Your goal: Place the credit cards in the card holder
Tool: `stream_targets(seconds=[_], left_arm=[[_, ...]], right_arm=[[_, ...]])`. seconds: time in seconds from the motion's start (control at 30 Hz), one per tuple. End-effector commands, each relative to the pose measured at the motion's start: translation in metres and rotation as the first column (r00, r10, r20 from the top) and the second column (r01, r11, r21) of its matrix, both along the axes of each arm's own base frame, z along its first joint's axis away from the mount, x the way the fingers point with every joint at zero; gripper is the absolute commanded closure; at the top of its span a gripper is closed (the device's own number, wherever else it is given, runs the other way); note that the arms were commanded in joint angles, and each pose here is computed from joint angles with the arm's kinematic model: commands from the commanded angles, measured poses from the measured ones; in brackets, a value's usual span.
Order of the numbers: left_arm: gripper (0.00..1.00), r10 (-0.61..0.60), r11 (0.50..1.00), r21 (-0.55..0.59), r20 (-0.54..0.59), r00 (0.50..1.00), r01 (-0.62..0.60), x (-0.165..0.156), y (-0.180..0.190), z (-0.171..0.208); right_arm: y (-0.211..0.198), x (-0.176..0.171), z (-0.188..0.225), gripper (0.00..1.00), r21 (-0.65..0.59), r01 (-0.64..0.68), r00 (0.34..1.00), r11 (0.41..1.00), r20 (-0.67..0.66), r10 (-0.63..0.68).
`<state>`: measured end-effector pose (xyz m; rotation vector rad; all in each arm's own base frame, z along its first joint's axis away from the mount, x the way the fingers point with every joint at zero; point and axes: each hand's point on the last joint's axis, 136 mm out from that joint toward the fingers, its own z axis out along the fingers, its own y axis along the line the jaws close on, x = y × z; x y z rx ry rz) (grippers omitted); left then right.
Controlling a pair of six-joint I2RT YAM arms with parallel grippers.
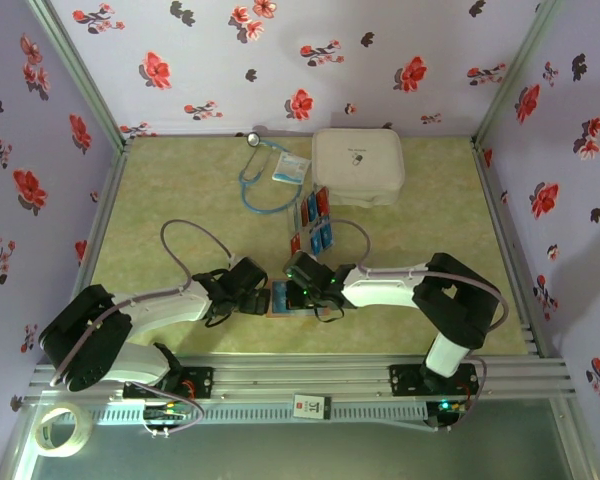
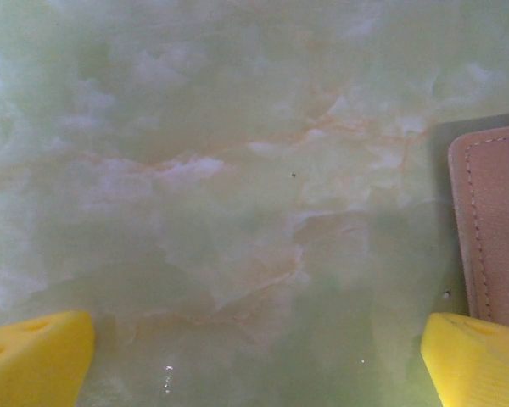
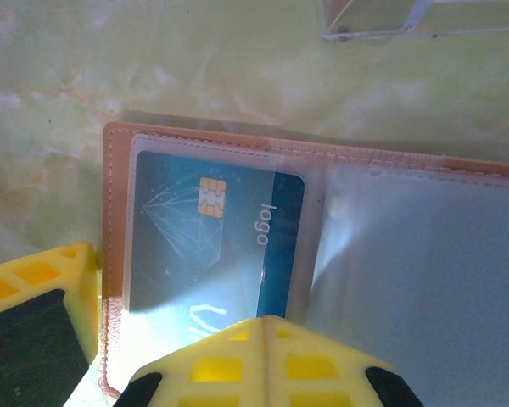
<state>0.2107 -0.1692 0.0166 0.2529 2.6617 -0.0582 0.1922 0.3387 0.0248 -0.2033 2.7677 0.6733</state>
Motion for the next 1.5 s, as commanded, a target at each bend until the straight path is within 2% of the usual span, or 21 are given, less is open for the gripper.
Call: stream_targets(seconds=[0.0, 0.27, 0.4, 0.57, 0.87, 1.13, 1.47], left_arm=[[0.00, -0.012, 1.000, 0.020, -0.031, 0.999, 0.013, -0.006, 0.005, -0.013], [0.00, -0.016, 1.000, 0.013, -0.034, 0.999, 0.016, -0.007, 0.001, -0.015], [0.00, -0.012, 1.000, 0.006, -0.028, 1.000, 0.012, -0.007, 0.001, -0.013], [0.00, 0.012, 1.000, -0.015, -0.009, 1.000, -0.012, -0.006, 0.004, -0.003], [0.00, 0.066, 0.996, -0.062, 0.042, 0.997, -0.064, -0.001, 0.014, 0.035], [0.00, 0.061, 0.983, -0.173, 0.047, 0.997, -0.052, 0.007, -0.016, 0.056], [0.00, -0.019, 0.983, -0.184, 0.032, 0.999, 0.025, 0.005, -0.072, 0.049]], right_arm=[[0.007, -0.003, -0.003, 1.00, 0.006, -0.004, 1.000, 1.000, -0.017, 0.004], [0.012, -0.001, 0.004, 1.00, 0.021, -0.008, 1.000, 1.000, -0.009, 0.008], [0.008, 0.002, 0.022, 1.00, 0.022, -0.008, 1.000, 1.000, 0.030, 0.007], [-0.015, 0.008, 0.046, 1.00, -0.007, 0.011, 0.996, 1.000, 0.094, -0.010], [-0.063, 0.021, 0.043, 1.00, 0.005, 0.074, 0.992, 0.997, 0.105, -0.074], [-0.067, 0.026, 0.037, 1.00, 0.052, 0.052, 0.992, 0.997, 0.114, -0.058], [-0.061, 0.024, 0.022, 1.00, 0.083, 0.039, 0.995, 0.996, 0.092, -0.047]])
